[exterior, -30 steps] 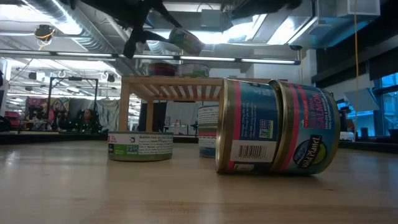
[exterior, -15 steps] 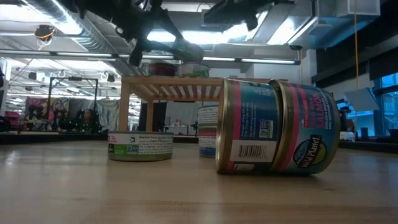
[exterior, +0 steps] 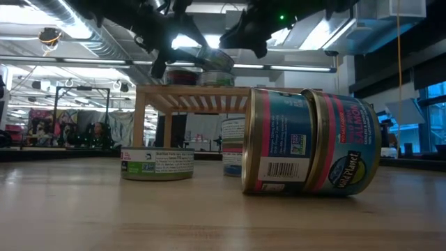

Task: Stack canned seafood by type on shelf
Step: Stack the green tuna can on top of the other green tuna can on the shelf

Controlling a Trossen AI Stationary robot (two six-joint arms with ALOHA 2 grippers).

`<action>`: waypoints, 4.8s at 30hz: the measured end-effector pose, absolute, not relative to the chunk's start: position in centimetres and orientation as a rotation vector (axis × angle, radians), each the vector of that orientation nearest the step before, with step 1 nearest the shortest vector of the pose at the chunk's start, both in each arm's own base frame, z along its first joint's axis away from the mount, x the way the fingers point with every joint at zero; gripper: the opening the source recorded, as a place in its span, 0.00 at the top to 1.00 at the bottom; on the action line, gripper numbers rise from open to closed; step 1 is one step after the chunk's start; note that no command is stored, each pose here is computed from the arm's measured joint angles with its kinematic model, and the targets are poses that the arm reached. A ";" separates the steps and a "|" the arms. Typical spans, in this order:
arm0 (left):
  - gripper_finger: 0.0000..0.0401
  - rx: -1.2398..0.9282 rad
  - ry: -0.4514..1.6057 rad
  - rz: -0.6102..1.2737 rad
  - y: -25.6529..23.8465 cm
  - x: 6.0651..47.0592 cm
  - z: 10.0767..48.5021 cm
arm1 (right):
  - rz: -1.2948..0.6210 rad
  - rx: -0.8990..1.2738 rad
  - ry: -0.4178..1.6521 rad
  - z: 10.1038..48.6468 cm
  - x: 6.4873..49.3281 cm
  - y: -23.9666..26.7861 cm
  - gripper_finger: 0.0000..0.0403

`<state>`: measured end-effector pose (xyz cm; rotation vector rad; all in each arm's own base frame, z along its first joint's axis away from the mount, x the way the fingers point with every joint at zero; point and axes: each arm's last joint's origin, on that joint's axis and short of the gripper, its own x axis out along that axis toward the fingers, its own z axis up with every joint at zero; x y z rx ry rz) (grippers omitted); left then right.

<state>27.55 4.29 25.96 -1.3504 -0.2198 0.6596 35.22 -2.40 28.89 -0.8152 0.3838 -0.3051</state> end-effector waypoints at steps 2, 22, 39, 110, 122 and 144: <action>0.62 -1.353 -0.224 0.669 4.5 27.5 25.9 | -0.301 -0.815 0.394 28.5 35.4 -2.7 0.71; 0.54 -1.323 -0.191 0.667 4.5 27.5 25.8 | -0.276 -0.816 0.407 27.9 35.8 -2.7 0.71; 0.54 -1.278 -0.169 0.664 4.6 27.5 25.8 | -0.277 -0.816 0.407 27.9 35.8 -2.7 0.71; 0.54 -1.265 -0.156 0.661 4.9 27.5 25.7 | -0.290 -0.746 0.444 29.4 33.9 -2.6 0.71; 0.54 -1.270 -0.161 0.658 4.9 27.5 25.8 | -0.289 -0.746 0.448 29.4 33.9 -2.6 0.71; 0.54 -1.391 -0.184 0.709 5.3 27.2 25.4 | -0.289 -0.746 0.448 29.4 33.9 -2.6 0.71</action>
